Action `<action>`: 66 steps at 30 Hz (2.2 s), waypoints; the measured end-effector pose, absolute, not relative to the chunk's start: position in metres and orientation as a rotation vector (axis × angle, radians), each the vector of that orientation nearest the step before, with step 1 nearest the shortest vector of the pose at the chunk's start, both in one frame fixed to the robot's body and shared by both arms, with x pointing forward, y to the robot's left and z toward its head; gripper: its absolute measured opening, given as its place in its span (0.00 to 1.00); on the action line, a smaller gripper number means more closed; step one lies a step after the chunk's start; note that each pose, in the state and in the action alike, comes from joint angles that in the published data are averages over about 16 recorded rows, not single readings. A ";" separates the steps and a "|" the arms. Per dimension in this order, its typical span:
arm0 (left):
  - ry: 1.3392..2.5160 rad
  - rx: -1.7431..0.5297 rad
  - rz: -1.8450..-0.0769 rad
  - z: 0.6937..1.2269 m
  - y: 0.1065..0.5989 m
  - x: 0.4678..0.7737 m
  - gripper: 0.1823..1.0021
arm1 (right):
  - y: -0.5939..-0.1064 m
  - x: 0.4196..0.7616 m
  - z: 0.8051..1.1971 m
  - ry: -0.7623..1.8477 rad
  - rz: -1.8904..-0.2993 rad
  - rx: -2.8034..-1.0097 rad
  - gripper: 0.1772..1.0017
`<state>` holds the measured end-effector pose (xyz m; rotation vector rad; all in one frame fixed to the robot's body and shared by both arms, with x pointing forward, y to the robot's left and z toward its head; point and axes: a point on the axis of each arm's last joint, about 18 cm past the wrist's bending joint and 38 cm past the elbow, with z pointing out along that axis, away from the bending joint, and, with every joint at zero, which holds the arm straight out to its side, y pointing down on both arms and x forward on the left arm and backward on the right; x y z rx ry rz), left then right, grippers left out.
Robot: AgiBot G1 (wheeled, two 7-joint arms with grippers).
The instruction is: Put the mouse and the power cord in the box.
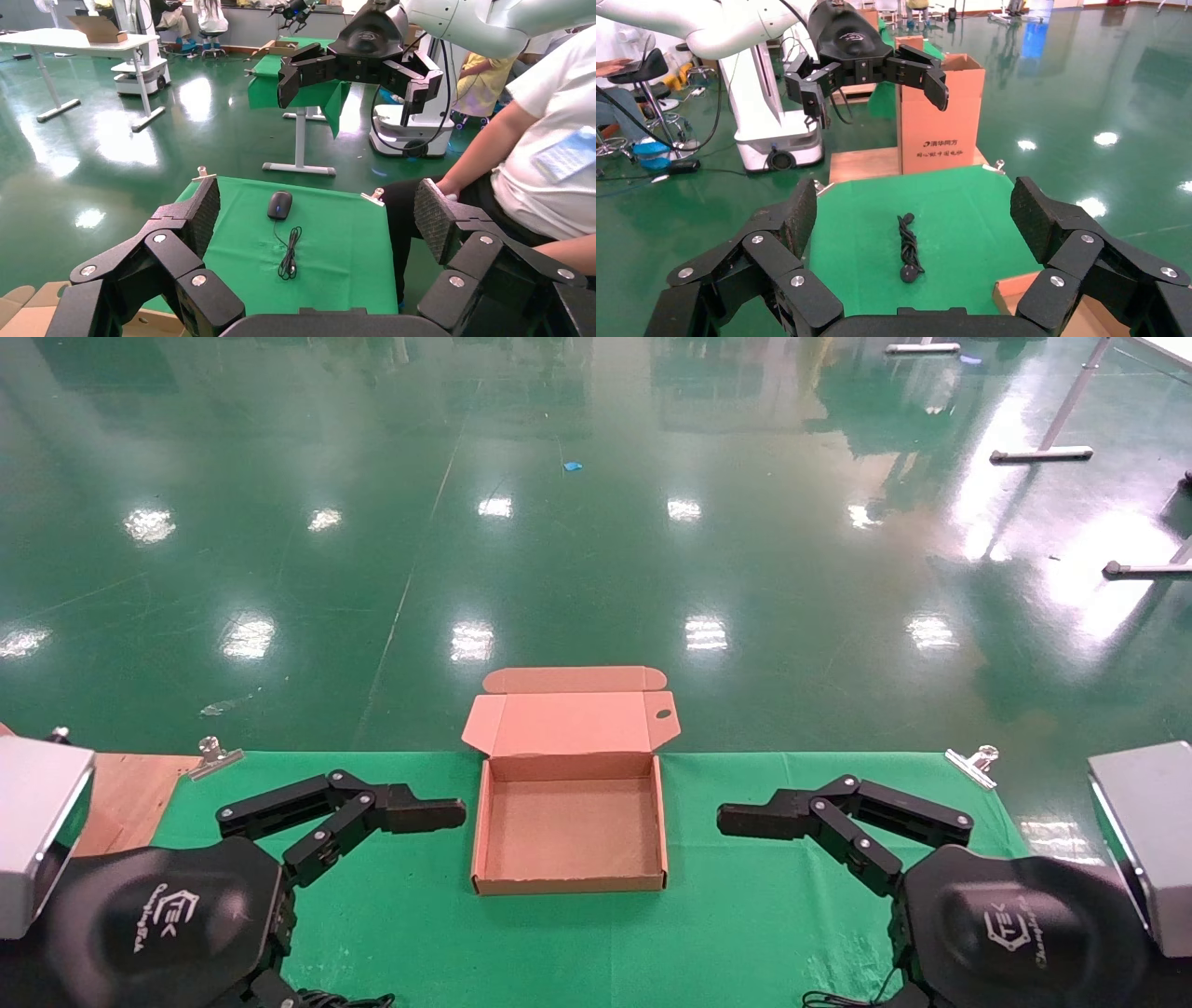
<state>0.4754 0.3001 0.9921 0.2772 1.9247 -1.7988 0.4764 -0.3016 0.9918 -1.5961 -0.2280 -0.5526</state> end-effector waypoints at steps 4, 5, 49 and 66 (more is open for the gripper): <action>1.925 0.277 -1.799 0.992 0.300 0.475 1.00 | -0.302 0.476 0.992 -0.228 -0.553 -1.596 1.00; 1.925 0.277 -1.799 0.992 0.300 0.475 1.00 | -0.302 0.476 0.992 -0.228 -0.553 -1.596 1.00; 2.354 0.206 -1.163 0.905 0.299 0.567 1.00 | -0.340 0.559 0.906 -0.335 -0.805 -2.435 1.00; 2.513 0.120 -0.458 0.867 0.344 0.653 1.00 | -0.368 0.641 0.873 -0.405 -1.003 -2.860 1.00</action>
